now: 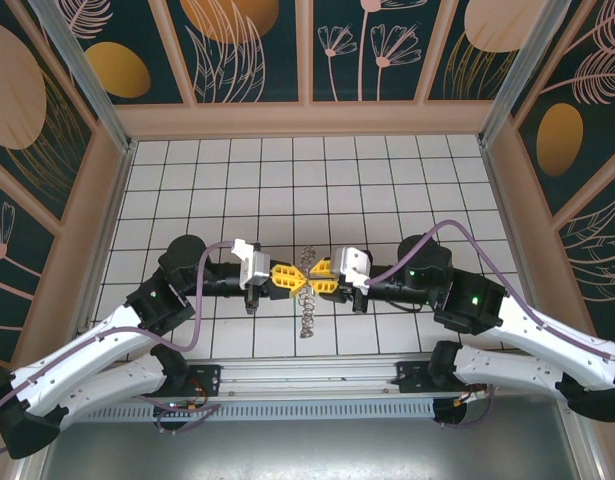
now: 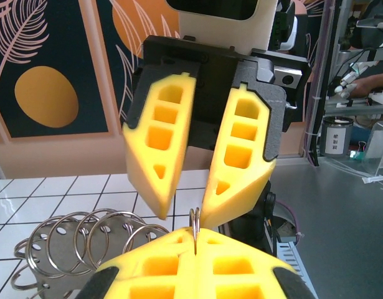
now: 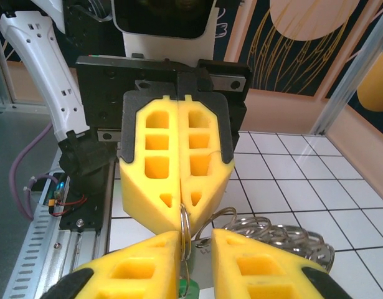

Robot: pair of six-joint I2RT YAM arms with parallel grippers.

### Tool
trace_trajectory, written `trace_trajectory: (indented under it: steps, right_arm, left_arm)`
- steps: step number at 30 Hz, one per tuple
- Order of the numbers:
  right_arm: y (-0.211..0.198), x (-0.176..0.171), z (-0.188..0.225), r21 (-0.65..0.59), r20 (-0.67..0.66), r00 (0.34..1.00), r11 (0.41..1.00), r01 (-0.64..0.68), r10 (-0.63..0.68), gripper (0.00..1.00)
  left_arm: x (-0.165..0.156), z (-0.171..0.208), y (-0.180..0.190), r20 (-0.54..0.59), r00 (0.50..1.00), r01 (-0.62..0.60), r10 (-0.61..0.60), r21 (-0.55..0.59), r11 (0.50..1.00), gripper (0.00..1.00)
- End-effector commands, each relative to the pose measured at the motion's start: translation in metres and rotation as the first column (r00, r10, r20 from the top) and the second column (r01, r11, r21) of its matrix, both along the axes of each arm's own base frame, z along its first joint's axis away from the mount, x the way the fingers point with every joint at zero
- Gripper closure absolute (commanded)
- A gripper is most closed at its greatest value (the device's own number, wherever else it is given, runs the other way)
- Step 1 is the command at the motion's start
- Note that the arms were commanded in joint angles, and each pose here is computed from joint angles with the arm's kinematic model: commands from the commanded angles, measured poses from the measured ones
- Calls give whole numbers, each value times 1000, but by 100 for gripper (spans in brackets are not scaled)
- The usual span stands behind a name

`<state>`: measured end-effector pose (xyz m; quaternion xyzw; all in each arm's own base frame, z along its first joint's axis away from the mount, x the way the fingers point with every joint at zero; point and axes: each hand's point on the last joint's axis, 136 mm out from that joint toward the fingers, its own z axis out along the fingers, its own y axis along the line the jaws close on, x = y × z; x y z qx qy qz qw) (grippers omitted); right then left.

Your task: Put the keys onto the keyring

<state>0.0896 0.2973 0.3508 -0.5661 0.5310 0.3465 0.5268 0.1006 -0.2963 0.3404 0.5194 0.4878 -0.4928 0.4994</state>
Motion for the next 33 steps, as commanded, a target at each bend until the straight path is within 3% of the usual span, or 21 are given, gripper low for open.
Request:
trace_trajectory:
  steps: [1,11,20,24,29,33]
  right_arm:
    - [4,-4,3,23,-2,1000,999,-24,25,82]
    - [5,-7,-2,14,-13,999,999,-40,40,81]
    - [3,-9,4,28,13,999,998,-53,53,100]
    - [0,-5,7,27,26,999,999,-27,26,100]
    - [-7,9,5,-17,30,998,998,62,-62,100]
    - [-5,16,-6,-95,20,995,991,94,-93,100]
  left_arm:
    - [-8,25,4,59,998,27,-23,-71,997,100]
    - [-14,34,7,60,997,47,-40,-109,993,100]
    - [-9,25,2,39,999,38,-36,-76,996,100]
    - [-2,14,-1,25,1000,7,-7,-4,1000,100]
    - [20,-2,3,38,992,-125,120,144,982,79]
    - [31,-13,6,53,984,-180,172,233,956,74]
